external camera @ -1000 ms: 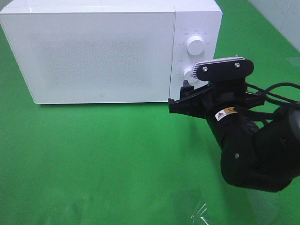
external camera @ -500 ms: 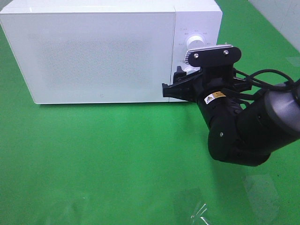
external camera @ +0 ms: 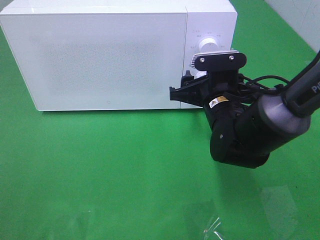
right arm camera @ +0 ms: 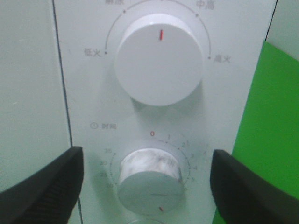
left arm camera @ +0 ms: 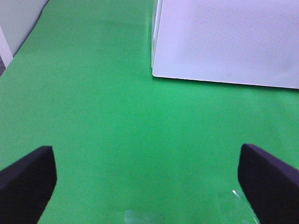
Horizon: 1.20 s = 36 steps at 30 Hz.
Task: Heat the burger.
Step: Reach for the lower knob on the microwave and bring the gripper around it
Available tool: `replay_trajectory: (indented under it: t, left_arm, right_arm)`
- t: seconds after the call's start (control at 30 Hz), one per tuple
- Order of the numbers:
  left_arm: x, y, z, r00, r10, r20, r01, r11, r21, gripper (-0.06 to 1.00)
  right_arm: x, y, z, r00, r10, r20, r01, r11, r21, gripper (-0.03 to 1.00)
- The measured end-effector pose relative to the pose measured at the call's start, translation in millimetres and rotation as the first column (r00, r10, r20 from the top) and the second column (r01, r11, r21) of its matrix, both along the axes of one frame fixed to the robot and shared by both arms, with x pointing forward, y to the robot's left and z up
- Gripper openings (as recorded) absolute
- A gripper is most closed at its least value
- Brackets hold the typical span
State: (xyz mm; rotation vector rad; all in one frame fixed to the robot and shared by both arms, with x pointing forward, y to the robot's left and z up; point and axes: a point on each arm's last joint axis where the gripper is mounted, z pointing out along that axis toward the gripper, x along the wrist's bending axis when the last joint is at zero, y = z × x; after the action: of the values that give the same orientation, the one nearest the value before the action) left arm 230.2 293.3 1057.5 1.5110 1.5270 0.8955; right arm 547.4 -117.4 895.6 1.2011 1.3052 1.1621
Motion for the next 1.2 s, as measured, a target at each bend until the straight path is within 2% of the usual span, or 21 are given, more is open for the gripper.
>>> replay_trajectory:
  t: [0.23,0.5,0.87,0.93,0.97,1.0,1.03,1.07,1.1,1.13,1.2]
  left_arm:
    - [0,0,0,1.000,0.000,0.000,0.000,1.000,0.000,0.98]
    - [0,0,0,1.000,0.000,0.000,0.000,1.000,0.000,0.98]
    - [0,0,0,1.000,0.000,0.000,0.000,1.000,0.000,0.98]
    - [0,0,0,1.000,0.000,0.000,0.000,1.000,0.000,0.98]
    - [0,0,0,1.000,0.000,0.000,0.000,1.000,0.000,0.98]
    - [0,0,0,1.000,0.000,0.000,0.000,1.000,0.000,0.98]
    - [0,0,0,1.000,0.000,0.000,0.000,1.000,0.000,0.98]
    - [0,0,0,1.000,0.000,0.000,0.000,1.000,0.000,0.98]
    - [0,0,0,1.000,0.000,0.000,0.000,1.000,0.000,0.98]
    - [0,0,0,1.000,0.000,0.000,0.000,1.000,0.000,0.98]
    - [0,0,0,1.000,0.000,0.000,0.000,1.000,0.000,0.98]
  right_arm:
    - [4,1,0,1.000,-0.004,0.004,0.004,1.000,0.012,0.75]
    - [8,1,-14,0.999,-0.006,-0.033,0.006,1.000,0.010,0.75]
    - [9,1,-13,1.000,-0.006,-0.024,0.007,1.000,0.013,0.73]
    - [9,1,-13,1.000,-0.007,-0.022,0.007,1.000,0.013,0.69]
    - [9,1,-13,1.000,-0.007,-0.022,0.007,1.000,0.013,0.64]
    - [9,1,-13,1.000,-0.007,-0.022,0.007,1.000,0.013,0.64]
    - [9,1,-13,1.000,-0.007,-0.022,0.007,1.000,0.013,0.60]
    - [9,1,-13,1.000,-0.007,-0.022,0.007,1.000,0.012,0.50]
    - [9,1,-13,1.000,-0.007,-0.022,0.007,1.000,0.012,0.50]
    - [9,0,-13,1.000,-0.015,-0.021,0.015,1.000,0.014,0.45]
    - [9,0,-13,1.000,-0.015,-0.021,0.015,1.000,0.014,0.45]
